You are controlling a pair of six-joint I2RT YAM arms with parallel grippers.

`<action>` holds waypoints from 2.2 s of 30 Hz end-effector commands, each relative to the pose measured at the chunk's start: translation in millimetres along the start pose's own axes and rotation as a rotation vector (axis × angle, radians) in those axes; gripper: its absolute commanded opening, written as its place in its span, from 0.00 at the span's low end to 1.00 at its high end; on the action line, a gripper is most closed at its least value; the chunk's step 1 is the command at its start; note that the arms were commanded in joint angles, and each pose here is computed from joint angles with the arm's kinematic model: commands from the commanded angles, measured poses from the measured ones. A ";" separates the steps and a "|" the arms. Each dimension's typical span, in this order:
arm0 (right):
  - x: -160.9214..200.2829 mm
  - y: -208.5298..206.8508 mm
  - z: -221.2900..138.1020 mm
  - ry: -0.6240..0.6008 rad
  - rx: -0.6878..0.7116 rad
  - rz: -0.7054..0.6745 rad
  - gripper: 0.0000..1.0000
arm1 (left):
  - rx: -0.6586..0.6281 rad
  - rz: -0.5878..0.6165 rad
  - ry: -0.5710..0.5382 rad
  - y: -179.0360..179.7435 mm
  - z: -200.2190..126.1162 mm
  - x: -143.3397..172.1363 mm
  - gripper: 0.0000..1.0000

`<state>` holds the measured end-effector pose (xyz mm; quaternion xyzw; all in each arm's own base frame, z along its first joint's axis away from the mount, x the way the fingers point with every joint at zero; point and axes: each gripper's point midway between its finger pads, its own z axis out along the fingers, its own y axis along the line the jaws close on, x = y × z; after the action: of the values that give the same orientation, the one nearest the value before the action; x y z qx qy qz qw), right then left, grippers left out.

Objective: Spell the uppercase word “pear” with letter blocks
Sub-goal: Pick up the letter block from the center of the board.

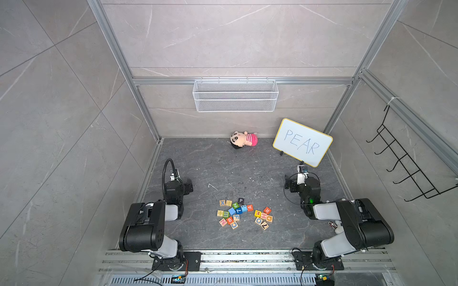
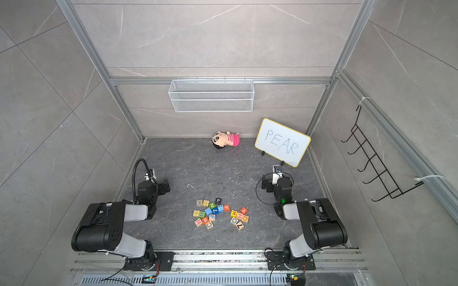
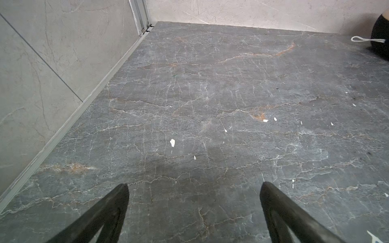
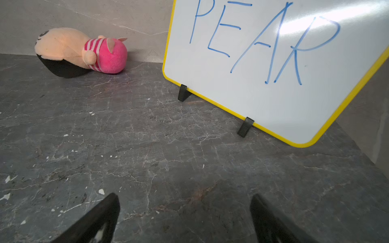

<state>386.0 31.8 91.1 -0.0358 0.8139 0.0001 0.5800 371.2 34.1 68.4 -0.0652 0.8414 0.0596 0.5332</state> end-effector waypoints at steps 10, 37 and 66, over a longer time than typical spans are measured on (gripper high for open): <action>-3.3 1.0 4.4 0.007 -0.009 0.005 0.99 | -0.016 -0.009 -0.065 3.4 2.8 -21.7 1.00; -47.7 -14.5 -28.6 0.009 0.095 0.068 0.99 | -0.065 0.038 -0.177 -16.3 -56.6 -90.4 0.95; -48.4 111.7 -119.2 0.085 -0.128 -0.191 0.66 | 0.569 0.114 0.572 -232.9 -208.0 12.8 0.63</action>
<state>277.7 161.8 173.9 -0.1796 0.8366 0.0468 0.5154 224.1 -235.8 120.7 0.1184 0.9412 -0.1628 0.2715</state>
